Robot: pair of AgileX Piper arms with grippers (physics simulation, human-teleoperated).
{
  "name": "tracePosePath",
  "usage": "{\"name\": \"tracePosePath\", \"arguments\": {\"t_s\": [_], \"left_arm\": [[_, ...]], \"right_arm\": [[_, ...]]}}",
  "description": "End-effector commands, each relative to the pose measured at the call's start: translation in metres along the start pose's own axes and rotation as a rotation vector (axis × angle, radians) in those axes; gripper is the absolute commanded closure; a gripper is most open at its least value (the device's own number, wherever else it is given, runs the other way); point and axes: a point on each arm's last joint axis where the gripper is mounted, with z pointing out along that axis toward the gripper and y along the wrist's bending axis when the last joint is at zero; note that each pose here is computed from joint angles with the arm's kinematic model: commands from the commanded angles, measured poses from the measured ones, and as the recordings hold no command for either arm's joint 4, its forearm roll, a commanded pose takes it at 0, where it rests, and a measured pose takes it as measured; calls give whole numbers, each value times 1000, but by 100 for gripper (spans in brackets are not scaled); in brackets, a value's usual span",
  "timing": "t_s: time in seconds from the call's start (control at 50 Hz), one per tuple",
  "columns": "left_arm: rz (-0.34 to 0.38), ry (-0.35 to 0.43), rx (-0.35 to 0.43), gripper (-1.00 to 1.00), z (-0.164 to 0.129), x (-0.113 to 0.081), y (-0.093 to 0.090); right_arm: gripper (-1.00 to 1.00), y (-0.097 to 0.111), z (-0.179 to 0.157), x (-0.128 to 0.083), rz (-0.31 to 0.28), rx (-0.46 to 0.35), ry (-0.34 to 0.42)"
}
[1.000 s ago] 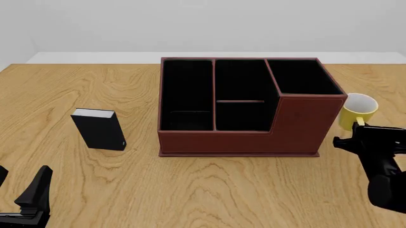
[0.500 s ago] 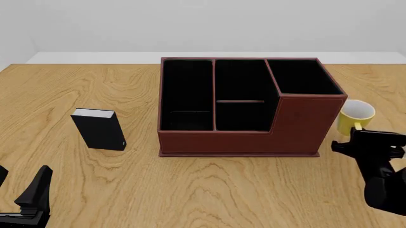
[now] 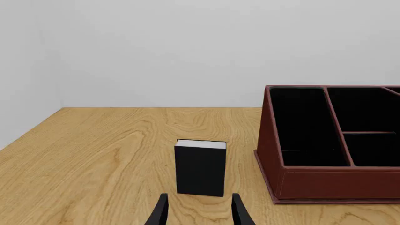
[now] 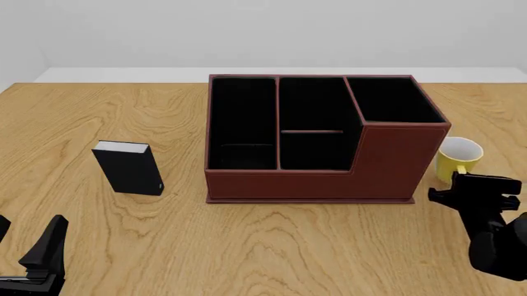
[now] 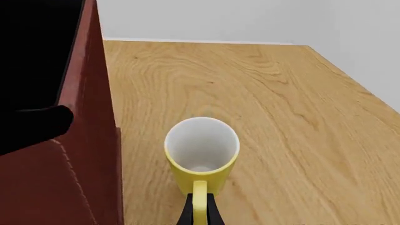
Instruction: Pick up the yellow and white mug and place it to the right of the caddy.
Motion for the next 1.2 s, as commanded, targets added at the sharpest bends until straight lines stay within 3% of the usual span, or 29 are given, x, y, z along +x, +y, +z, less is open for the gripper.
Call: {"name": "tracePosePath", "arguments": {"t_s": [0.02,1.2], "left_arm": [[0,0,0,-100,0,0,0],[0,0,0,-100,0,0,0]], "right_arm": [[100,0,3,4,7,1,4],[100,1,9,17,-6,-1,38]]}}
